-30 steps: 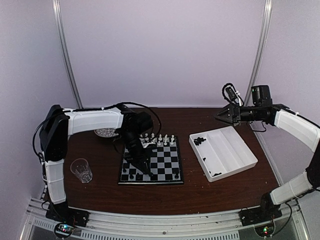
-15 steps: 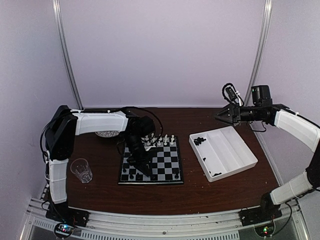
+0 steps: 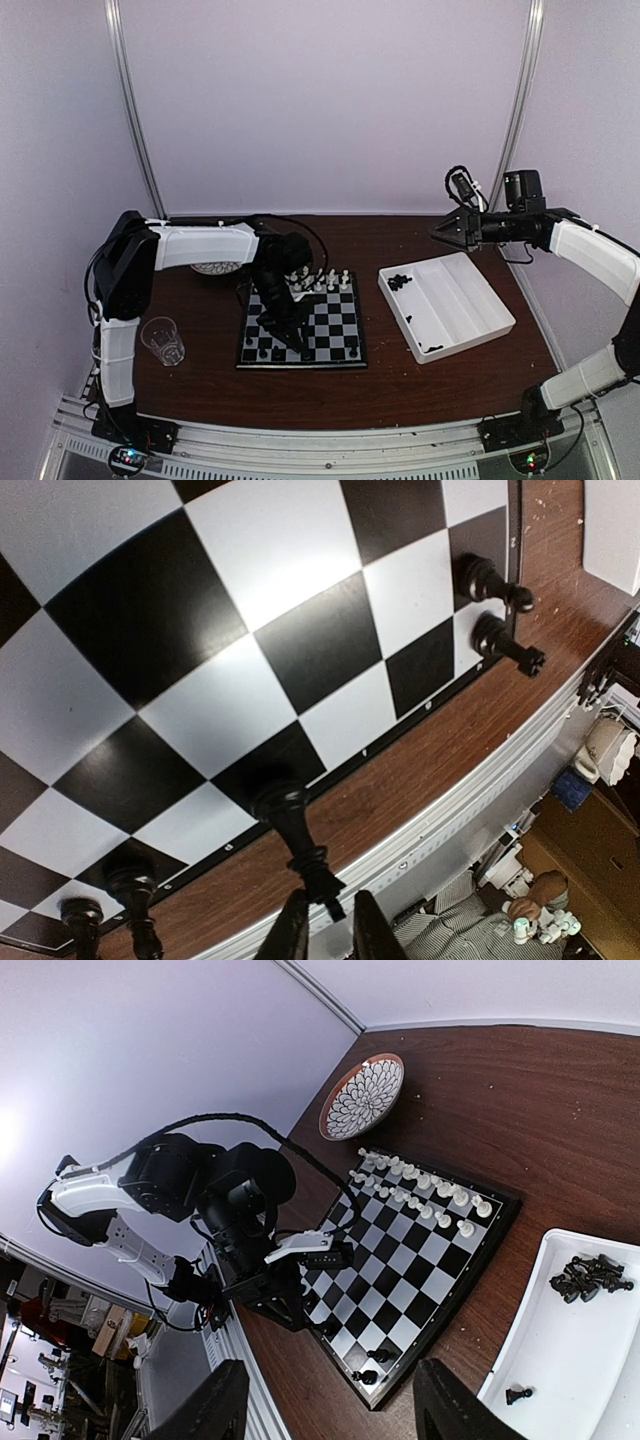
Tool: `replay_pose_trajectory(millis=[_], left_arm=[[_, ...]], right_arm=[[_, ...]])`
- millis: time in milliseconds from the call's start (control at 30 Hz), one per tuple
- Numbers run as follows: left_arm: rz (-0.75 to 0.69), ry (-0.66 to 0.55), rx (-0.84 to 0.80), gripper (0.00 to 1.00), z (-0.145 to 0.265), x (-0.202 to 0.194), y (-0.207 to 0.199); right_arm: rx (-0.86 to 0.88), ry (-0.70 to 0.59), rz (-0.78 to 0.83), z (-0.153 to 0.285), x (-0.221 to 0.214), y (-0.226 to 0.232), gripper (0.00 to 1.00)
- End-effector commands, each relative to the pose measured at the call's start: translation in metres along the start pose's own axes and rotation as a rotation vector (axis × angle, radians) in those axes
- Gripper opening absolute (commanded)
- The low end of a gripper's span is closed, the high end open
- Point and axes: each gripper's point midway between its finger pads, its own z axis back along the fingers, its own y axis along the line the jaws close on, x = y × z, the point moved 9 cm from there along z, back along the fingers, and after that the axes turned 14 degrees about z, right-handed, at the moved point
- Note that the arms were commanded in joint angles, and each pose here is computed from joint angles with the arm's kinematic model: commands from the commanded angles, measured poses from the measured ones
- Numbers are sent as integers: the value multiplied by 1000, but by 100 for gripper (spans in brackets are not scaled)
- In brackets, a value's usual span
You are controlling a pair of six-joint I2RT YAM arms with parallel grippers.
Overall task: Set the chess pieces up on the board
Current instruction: Place the queen at d8, then adjust the queen at d8.
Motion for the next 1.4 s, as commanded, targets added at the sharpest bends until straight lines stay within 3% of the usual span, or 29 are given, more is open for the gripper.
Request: replay_pose_trajectory(millis=[0, 300, 833, 900, 1033, 1167, 1267, 1367], left_arm=[[-25, -15, -17, 18, 3, 3, -7], [-39, -33, -17, 26, 8, 3, -9], [-65, -77, -19, 24, 13, 8, -15], [-102, -137, 29, 24, 30, 5, -21], [-304, -407, 67, 28, 84, -9, -44], [-541, -660, 124, 36, 91, -33, -36], [-637, -706, 115, 40, 76, -44, -27], [-689, -673, 156, 42, 56, -46, -23]], right_arm=[[7, -10, 28, 3, 1, 7, 60], [0, -11, 31, 4, 1, 7, 60], [-6, -6, 39, 5, -1, 7, 60], [-7, -4, 49, 5, -1, 8, 60], [-15, 1, 69, 7, -2, 10, 60], [-33, 13, 94, 7, -4, 9, 60], [-48, 23, 107, 8, -4, 9, 60], [-61, 31, 113, 8, -5, 8, 60]])
